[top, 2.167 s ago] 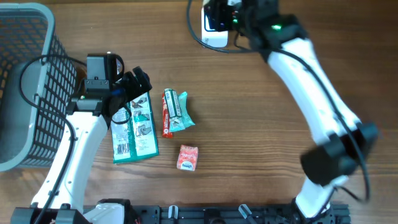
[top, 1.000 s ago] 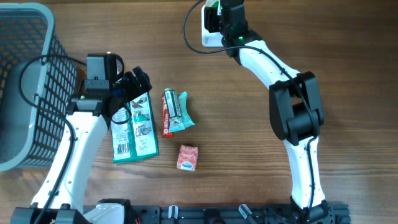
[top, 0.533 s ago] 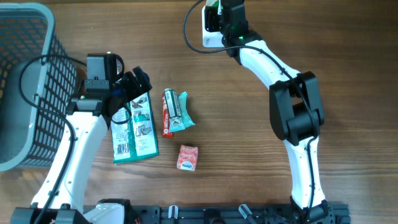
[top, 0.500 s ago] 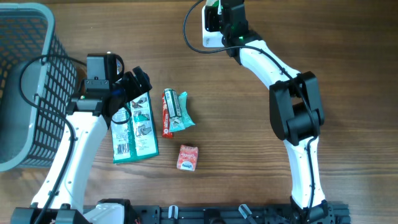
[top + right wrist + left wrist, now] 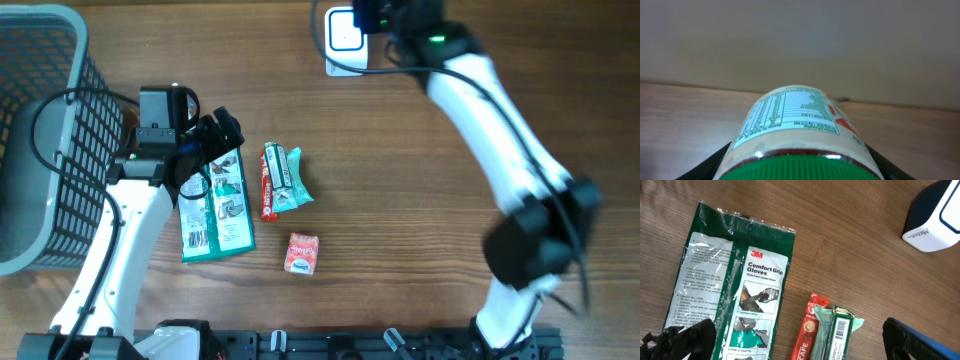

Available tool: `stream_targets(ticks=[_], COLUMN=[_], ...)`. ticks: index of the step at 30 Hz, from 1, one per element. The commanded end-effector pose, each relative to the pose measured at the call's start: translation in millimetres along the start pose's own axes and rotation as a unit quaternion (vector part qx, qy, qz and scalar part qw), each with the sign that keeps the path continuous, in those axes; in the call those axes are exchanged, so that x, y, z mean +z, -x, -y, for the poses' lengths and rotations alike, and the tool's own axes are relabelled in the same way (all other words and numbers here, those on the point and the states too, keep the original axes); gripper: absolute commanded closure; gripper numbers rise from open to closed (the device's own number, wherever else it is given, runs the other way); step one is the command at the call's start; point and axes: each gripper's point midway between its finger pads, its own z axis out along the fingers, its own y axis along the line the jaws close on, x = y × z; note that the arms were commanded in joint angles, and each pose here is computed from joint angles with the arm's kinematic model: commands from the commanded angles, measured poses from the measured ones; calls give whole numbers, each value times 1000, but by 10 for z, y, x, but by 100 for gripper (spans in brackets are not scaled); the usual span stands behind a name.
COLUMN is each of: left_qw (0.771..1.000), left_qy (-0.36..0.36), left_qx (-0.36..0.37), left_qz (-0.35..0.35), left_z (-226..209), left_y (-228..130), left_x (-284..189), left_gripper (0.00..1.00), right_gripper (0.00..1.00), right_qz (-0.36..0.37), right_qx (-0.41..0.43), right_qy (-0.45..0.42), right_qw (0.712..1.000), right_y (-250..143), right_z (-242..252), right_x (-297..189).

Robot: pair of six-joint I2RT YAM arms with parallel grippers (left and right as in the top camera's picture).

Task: Scan the item barcode
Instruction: 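Carry the bottle right and set it upright on the table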

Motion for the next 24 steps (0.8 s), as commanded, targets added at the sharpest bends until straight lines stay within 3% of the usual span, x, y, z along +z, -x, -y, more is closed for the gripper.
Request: stream_targets(ticks=[1, 6, 12, 24], left_qw=[1000, 1000, 1000, 1000], left_qy=[-3, -3, -3, -3], left_qx=[4, 3, 4, 4], left_qz=[16, 16, 16, 16], left_z=[36, 36, 36, 36], left_y=[85, 85, 85, 85], left_x=[-67, -67, -67, -67], left_gripper=[0, 0, 0, 0], right_gripper=[96, 89, 90, 81], right_qz=[-25, -190, -361, -428], right_qx=[66, 117, 169, 277], right_qy=[-53, -101, -164, -221], right_qw=[996, 969, 902, 831], right_y=[71, -696, -1709, -3162], right_z=[561, 1114, 1661, 2283], right_x=[-506, -803, -1113, -1082])
